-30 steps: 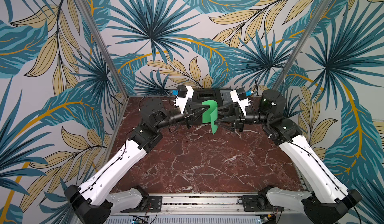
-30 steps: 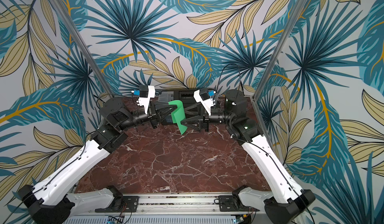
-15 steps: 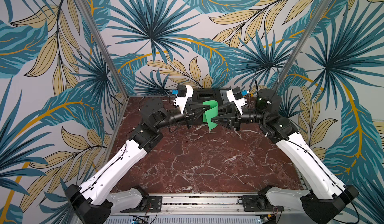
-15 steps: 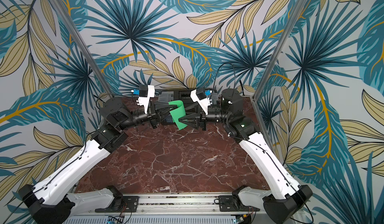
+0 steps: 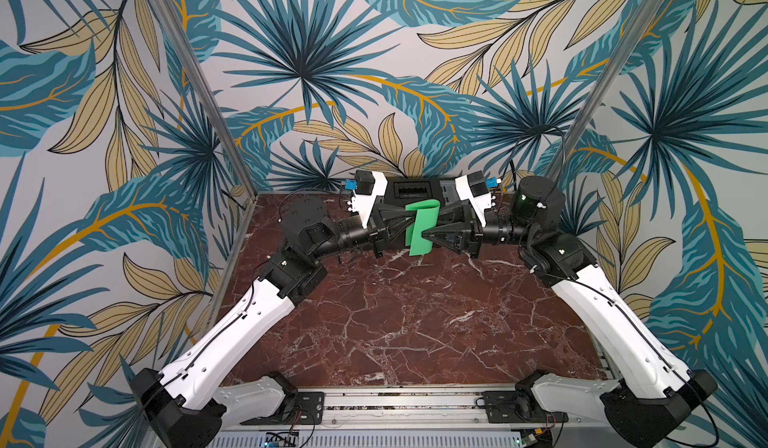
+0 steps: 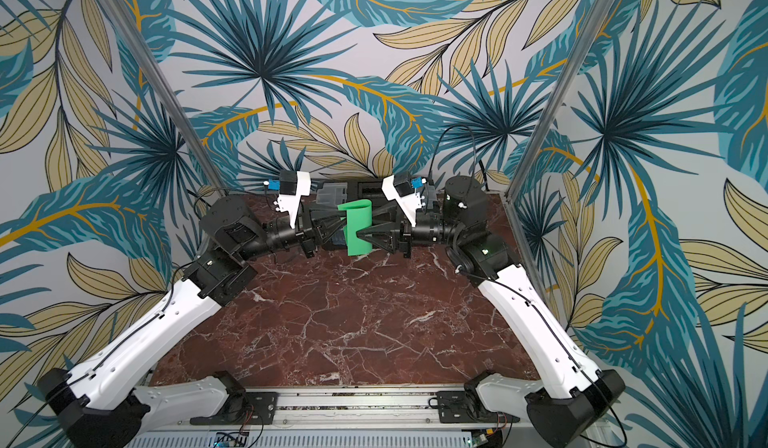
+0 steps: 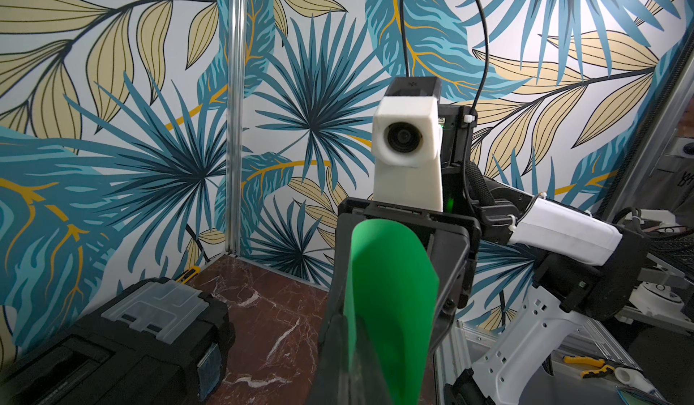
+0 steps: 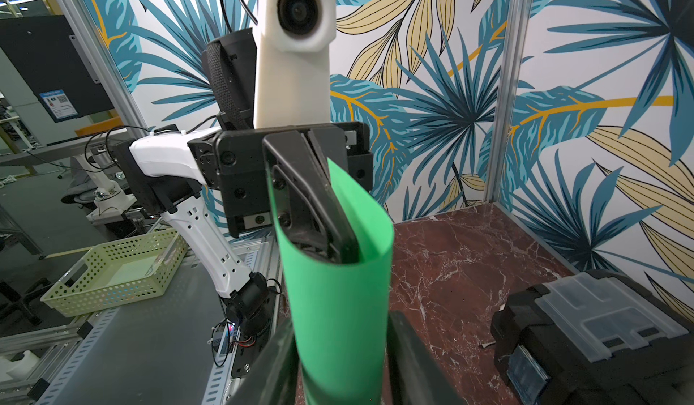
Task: Fold the square paper along the opposite sides
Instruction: Fold the paper.
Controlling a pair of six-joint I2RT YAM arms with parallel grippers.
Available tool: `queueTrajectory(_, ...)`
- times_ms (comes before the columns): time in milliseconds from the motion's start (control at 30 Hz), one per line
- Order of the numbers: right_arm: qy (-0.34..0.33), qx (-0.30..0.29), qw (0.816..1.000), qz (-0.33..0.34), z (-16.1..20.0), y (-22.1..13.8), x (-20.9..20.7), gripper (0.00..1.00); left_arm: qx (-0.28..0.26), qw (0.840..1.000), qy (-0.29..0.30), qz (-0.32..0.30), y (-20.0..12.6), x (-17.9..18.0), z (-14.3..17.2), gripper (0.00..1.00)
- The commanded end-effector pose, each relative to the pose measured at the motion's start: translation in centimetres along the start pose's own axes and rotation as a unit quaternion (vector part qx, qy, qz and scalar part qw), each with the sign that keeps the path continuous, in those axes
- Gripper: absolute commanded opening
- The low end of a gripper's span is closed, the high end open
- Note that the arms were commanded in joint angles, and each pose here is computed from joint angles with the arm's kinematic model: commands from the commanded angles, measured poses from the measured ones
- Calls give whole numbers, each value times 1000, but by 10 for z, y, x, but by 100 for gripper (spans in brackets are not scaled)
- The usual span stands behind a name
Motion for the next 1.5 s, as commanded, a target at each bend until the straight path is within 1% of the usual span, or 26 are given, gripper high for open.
queueTrajectory(0,-6,-6,1000,-8,-3,4,0,43,-5,1000,1,3,-1,-1,2,0)
queueTrajectory(167,-2,3,1000,-13,1,8,-1,43,-6,1000,1,3,0,0,2,0)
queueTrajectory(500,-7,1,1000,-11,0,8,1,42,-5,1000,2,4,0,-1,1,0)
queueTrajectory(600,-6,2,1000,-12,0,8,0,39,-5,1000,2,3,0,-1,1,0)
queueTrajectory(867,-6,2,1000,-13,0,9,0,37,-4,1000,1,6,1,0,2,0)
queueTrajectory(1200,-5,2,1000,-14,0,9,1,31,-5,1000,-1,7,2,1,3,0)
queueTrajectory(1467,-7,-3,1000,-15,-3,9,3,31,-4,1000,-3,7,3,2,5,0)
Point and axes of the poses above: each gripper's point midway between its finger pads, its own y axis out along the fingers, its own x axis along the line the jaws close on, z = x × y, the point moved 9 cm from there along -y, back along the fingers, and after that the axes turned 8 degrees about y, right-handed, at the moved point
